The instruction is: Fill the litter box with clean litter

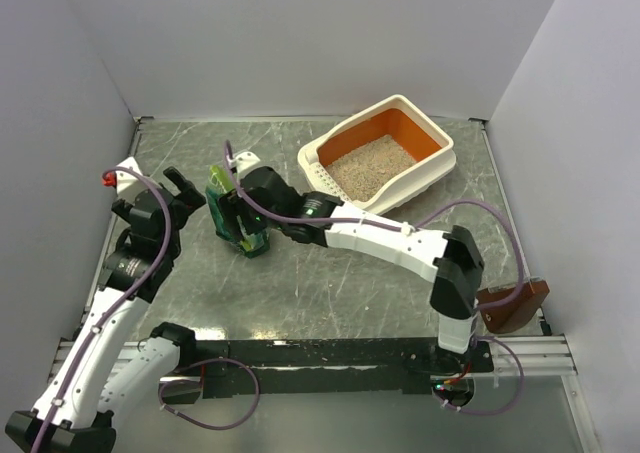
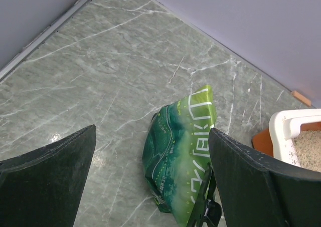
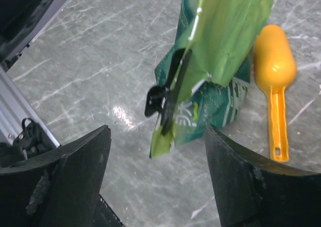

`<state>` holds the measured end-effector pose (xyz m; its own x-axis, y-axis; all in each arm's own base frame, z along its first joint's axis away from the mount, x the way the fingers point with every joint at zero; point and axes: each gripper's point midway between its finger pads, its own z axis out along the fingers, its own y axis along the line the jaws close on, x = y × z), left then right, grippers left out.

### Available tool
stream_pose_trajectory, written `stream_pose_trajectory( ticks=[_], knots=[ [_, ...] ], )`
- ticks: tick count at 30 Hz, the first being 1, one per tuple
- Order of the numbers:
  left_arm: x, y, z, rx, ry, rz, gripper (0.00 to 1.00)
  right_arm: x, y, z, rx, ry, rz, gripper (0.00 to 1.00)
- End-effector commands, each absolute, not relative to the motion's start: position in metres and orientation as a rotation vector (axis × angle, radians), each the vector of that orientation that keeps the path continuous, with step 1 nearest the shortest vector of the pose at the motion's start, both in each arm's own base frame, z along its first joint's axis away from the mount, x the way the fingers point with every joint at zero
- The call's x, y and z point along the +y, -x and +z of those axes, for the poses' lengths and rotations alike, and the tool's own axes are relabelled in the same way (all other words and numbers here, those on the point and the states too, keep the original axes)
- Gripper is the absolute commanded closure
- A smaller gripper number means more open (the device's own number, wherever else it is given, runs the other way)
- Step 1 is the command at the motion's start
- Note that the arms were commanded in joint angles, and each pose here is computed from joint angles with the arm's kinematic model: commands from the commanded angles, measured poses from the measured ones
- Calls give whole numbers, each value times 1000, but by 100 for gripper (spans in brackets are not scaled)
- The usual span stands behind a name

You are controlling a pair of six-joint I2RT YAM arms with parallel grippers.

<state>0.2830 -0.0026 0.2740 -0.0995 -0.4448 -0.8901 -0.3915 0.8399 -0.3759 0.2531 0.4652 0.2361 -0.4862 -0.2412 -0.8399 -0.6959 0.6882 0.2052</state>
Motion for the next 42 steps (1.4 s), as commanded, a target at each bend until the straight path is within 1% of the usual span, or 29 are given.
stream_pose_trajectory(
  ticks=[1,11,13,19,22,24,25,26,28,32,35,38,42],
  knots=[
    [2,-280,288,1653,684,-82,3,486,-261,252,2011,663,685,20],
    [17,-273,292,1606,762,-48,3,497,-265,230,2049,648,622,27],
    [16,-273,292,1604,757,-53,3,498,-267,227,2054,636,601,31],
    [15,-273,293,1607,752,-60,3,501,-273,218,2067,621,553,36],
    [16,-273,293,1606,751,-57,3,500,-274,214,2072,617,503,41],
    [15,-273,293,1605,750,-59,3,496,-277,213,2069,603,465,50],
    [15,-273,293,1606,751,-60,3,495,-278,213,2066,594,443,58],
    [15,-273,293,1604,750,-63,3,493,-279,213,2062,584,422,70],
    [15,-273,293,1605,750,-60,3,488,-283,213,2060,552,379,100],
    [15,-273,292,1608,748,-57,3,476,-286,219,2039,518,332,100],
    [15,-274,292,1610,747,-55,3,465,-281,238,1995,494,355,100],
    [15,-275,291,1615,742,-59,3,445,-274,262,1963,475,376,100],
    [13,-277,288,1626,735,-59,3,406,-265,278,1957,452,330,100]
  ],
)
